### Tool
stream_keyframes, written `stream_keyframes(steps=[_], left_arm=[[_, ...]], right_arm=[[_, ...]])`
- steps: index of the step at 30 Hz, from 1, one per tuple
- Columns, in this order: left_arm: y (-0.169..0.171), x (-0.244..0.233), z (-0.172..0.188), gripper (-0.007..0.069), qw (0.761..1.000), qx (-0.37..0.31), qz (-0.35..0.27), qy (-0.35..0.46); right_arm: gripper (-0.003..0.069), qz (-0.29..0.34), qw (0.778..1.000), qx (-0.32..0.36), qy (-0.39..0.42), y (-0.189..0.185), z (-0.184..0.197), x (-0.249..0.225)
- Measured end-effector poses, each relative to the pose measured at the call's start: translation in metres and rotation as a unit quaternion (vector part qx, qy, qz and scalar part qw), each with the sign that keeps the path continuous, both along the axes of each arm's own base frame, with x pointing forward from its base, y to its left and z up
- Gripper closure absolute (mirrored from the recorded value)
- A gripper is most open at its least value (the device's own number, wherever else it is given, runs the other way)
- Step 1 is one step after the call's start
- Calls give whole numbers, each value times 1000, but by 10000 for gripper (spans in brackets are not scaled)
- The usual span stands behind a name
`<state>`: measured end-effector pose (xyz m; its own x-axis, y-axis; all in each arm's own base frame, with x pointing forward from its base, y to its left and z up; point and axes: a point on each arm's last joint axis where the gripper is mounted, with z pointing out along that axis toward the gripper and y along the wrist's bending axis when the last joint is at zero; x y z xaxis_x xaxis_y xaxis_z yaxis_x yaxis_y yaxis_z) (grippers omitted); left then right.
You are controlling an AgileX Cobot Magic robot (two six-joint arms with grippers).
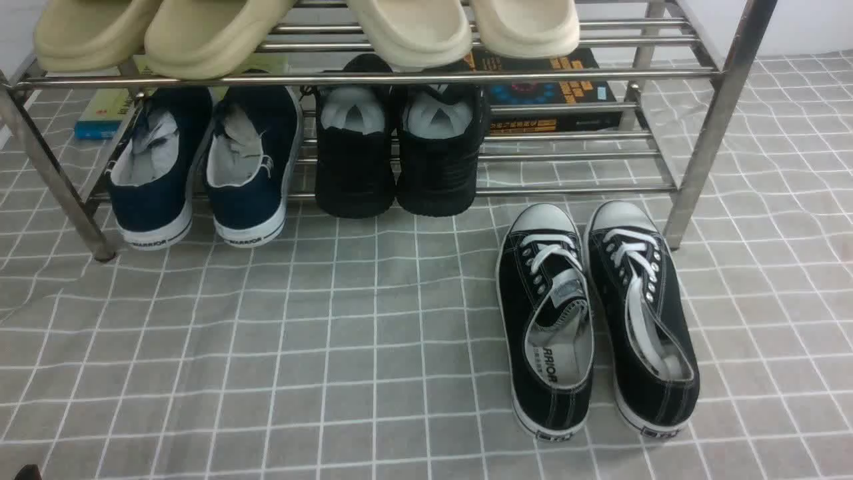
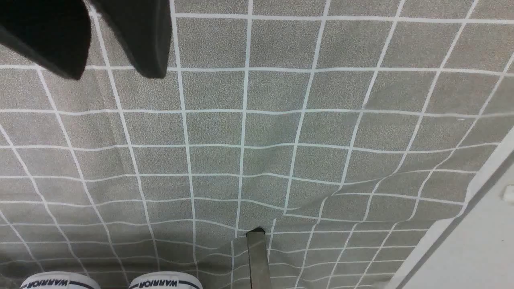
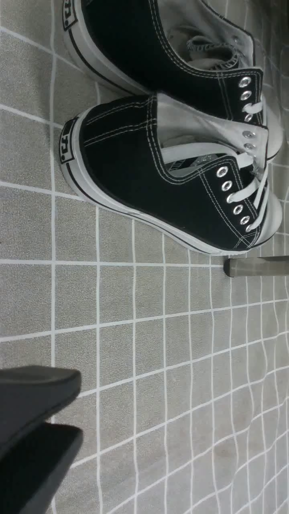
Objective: Take the shoes off the shelf with your hand from the grey coffee tablecloth.
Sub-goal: 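Grasp the leftmost shoe on the bottom shelf of the shoe rack with the left gripper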
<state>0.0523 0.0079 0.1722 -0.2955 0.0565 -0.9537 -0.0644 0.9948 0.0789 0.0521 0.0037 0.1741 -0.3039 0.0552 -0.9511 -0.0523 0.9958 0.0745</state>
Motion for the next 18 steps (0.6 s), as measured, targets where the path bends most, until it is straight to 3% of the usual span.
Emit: stream_keyframes(steps=[18], left_arm=[[0,0,0,385,1000,0,0,0]], right_arm=[[486,0,1000,0,0,0,0,0]])
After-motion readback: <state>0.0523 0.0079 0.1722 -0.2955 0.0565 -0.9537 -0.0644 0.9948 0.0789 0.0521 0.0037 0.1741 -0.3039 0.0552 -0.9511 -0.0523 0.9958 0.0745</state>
